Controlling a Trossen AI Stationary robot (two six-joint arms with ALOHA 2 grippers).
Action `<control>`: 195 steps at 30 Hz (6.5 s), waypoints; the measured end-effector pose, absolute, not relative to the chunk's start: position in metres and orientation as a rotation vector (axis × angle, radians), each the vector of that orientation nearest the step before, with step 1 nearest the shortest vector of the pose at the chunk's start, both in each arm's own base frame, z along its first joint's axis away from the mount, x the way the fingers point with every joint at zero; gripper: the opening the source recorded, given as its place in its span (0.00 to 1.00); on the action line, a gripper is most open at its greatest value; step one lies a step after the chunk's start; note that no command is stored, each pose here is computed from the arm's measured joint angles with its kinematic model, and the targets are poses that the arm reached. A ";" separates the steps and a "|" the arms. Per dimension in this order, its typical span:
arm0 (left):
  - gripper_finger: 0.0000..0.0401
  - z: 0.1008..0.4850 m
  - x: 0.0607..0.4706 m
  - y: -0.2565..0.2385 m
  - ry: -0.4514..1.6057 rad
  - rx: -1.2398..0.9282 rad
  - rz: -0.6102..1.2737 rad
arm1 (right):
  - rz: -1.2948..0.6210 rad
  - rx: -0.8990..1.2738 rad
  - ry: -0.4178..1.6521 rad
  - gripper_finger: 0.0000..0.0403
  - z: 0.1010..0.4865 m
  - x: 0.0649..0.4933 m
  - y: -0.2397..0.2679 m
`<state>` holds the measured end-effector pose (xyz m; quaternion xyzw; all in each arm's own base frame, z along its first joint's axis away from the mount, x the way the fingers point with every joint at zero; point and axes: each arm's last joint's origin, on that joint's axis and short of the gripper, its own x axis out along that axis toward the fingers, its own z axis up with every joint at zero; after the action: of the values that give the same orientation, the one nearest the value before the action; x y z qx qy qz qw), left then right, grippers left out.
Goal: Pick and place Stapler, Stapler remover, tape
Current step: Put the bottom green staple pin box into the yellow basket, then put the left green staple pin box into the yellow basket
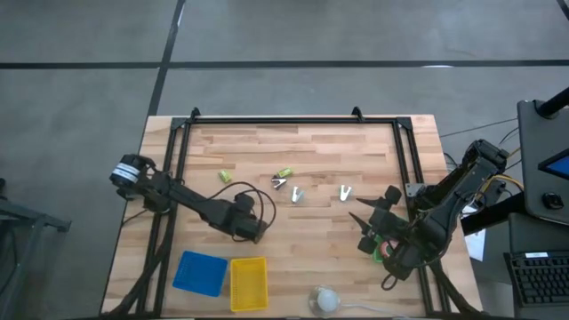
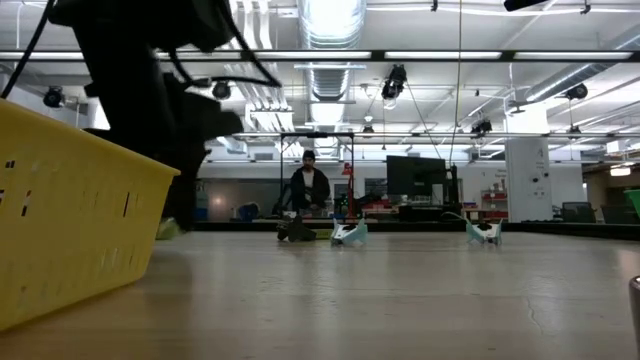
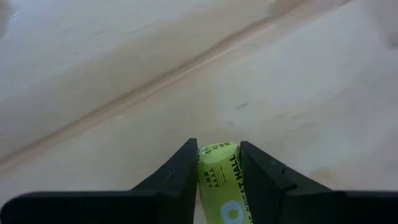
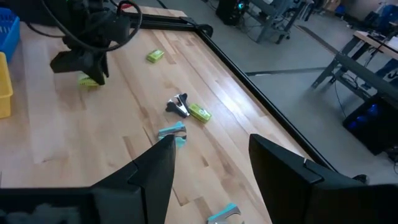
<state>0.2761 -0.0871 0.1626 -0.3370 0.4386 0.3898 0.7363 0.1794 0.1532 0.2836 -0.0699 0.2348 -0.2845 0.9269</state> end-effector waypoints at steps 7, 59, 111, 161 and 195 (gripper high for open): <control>0.29 0.191 0.284 -0.095 0.935 -0.787 0.730 | -0.583 -0.145 0.482 0.50 0.284 0.179 0.153; 0.38 0.186 0.275 -0.211 0.953 -0.810 0.369 | -0.582 -0.159 0.485 0.50 0.281 0.182 0.152; 0.54 0.198 0.247 0.019 1.249 -0.592 1.256 | -0.567 -0.171 0.495 0.50 0.280 0.182 0.154; 0.90 0.167 0.244 0.064 1.444 -0.321 0.793 | -0.540 -0.119 0.524 0.50 0.274 0.184 0.156; 0.85 0.140 0.217 0.099 1.493 -0.412 0.669 | -0.537 -0.138 0.530 0.50 0.272 0.183 0.156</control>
<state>0.2174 0.0986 0.1395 -0.1826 0.6609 0.2964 0.6649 0.1833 0.1555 0.2720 -0.0675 0.2586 -0.2620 0.9273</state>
